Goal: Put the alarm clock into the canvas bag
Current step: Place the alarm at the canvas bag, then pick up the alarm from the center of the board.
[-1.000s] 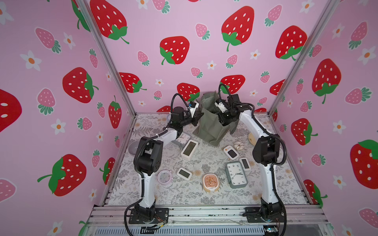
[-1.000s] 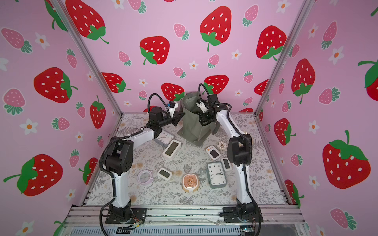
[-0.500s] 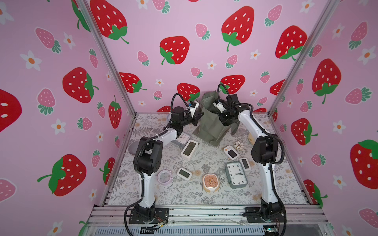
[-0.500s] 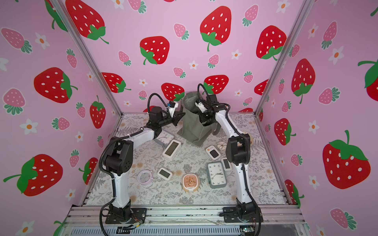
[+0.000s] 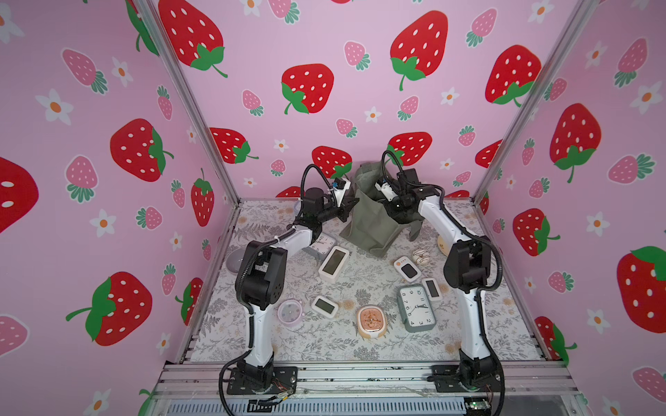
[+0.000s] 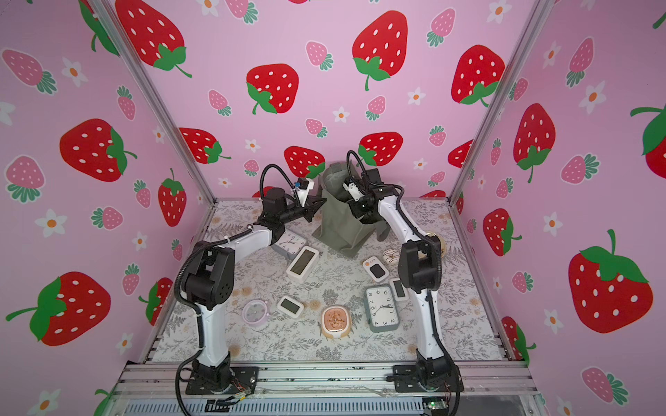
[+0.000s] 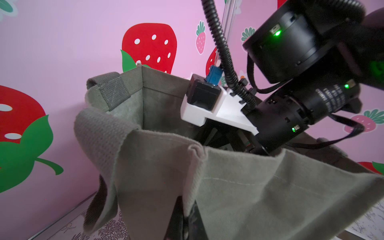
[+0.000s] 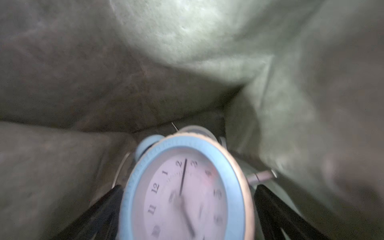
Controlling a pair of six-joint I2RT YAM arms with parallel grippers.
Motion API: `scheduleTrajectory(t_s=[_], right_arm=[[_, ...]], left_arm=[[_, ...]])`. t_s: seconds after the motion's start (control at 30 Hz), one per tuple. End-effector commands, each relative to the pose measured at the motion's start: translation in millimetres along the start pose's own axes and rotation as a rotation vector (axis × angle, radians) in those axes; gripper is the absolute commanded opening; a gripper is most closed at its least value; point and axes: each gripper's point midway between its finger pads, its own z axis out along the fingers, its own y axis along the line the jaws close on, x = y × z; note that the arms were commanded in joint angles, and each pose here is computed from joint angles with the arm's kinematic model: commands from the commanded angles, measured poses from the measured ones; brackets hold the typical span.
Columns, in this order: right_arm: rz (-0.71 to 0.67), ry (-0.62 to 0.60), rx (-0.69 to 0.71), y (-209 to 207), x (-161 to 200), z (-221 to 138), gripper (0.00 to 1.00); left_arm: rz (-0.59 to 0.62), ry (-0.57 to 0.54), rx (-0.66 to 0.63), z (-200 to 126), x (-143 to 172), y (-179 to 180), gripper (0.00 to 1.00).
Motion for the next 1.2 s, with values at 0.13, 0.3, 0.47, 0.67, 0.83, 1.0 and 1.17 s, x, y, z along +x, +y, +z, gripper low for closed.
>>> scheduleTrajectory(t_s=[0.13, 0.3, 0.47, 0.67, 0.83, 1.0, 1.17], right_arm=[[0.077, -0.216, 0.073, 5.4, -49.3, -107.3, 1.0], [0.089, -0.309, 0.035, 28.4, -45.6, -153.1, 1.0], [0.056, -0.351, -0.028, 60.3, -22.0, -182.6, 1.0], [-0.056, -0.318, -0.103, 118.5, 23.8, -191.0, 1.0], [0.09, -0.223, -0.011, 111.3, 73.5, -186.2, 1.0], [0.223, -0.127, 0.116, 96.7, 125.6, -189.1, 1.0], [0.279, -0.113, 0.154, 95.8, 166.8, -178.9, 0.95]], left_arm=[[0.019, -0.012, 0.012, 2.0, -11.2, -7.0, 0.0], [0.018, -0.009, 0.012, 3.3, -9.4, -7.9, 0.0], [0.022, -0.008, 0.007, 3.4, -8.8, -6.5, 0.0], [0.023, -0.006, 0.006, 3.7, -7.7, -6.5, 0.0], [0.026, -0.003, 0.002, 3.7, -6.7, -5.5, 0.0], [0.026, -0.01, 0.004, 3.6, -9.5, -6.3, 0.0], [0.015, -0.007, 0.011, 6.8, -5.4, -8.0, 0.0]])
